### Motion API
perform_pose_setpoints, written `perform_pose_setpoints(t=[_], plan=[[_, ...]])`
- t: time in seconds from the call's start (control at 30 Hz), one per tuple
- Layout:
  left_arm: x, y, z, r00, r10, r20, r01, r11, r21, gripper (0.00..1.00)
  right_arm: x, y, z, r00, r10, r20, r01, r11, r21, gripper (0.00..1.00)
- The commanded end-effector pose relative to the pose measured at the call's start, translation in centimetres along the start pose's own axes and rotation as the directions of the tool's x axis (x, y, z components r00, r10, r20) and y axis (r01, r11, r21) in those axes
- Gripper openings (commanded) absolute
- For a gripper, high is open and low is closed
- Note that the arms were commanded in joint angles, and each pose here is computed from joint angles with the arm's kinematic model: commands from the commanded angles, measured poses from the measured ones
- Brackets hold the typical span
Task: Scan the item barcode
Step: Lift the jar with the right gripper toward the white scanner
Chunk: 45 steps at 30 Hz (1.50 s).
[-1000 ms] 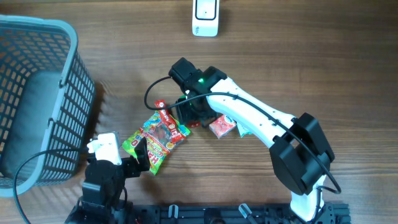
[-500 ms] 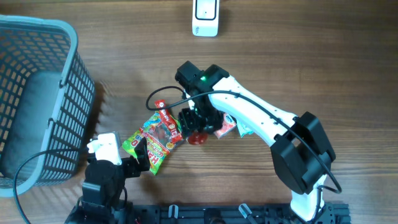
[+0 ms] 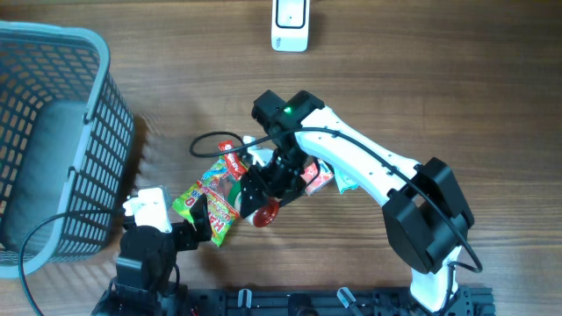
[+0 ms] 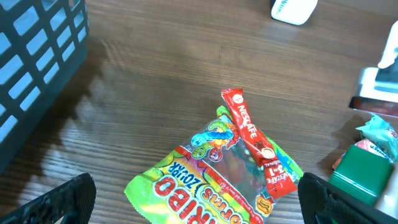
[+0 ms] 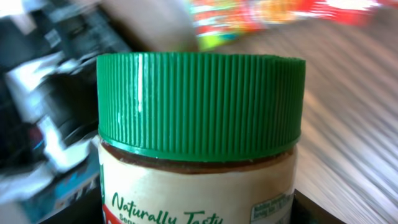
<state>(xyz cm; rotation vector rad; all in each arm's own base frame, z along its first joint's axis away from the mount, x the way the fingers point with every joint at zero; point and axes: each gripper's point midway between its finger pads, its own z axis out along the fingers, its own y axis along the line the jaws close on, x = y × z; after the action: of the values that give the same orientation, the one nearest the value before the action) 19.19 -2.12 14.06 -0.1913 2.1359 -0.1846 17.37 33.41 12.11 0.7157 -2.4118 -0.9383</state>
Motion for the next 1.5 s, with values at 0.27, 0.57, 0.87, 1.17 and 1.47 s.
perform_pose_setpoints(t=[0.27, 0.57, 0.87, 1.17, 1.47], plan=[[0.2, 0.0, 0.1, 1.0, -0.008, -0.002, 0.008, 1.0, 0.007, 1.0, 0.0, 7.7, -2.9, 0.95, -0.285, 0.128, 0.311, 0.834, -0.456, 0.72], [0.2, 0.0, 0.1, 1.0, -0.008, -0.002, 0.008, 1.0, 0.007, 1.0, -0.5, 4.9, -6.9, 0.953, -0.217, 0.21, 0.293, 0.832, -0.47, 0.68], [0.2, 0.0, 0.1, 1.0, -0.008, -0.002, 0.008, 1.0, 0.007, 1.0, -0.2, 3.8, -8.7, 0.946, -0.205, 0.25, 0.305, 0.826, -0.474, 0.67], [0.2, 0.0, 0.1, 1.0, -0.008, -0.002, 0.008, 1.0, 0.007, 1.0, -1.8, 0.0, -7.3, 0.944, -0.242, 0.225, 0.3, 0.914, -0.275, 0.57], [0.2, 0.0, 0.1, 1.0, -0.008, -0.002, 0.008, 1.0, 0.007, 1.0, -11.0, -7.5, -9.5, 0.877, -0.143, 0.459, 0.069, 0.982, 0.175, 0.57]])
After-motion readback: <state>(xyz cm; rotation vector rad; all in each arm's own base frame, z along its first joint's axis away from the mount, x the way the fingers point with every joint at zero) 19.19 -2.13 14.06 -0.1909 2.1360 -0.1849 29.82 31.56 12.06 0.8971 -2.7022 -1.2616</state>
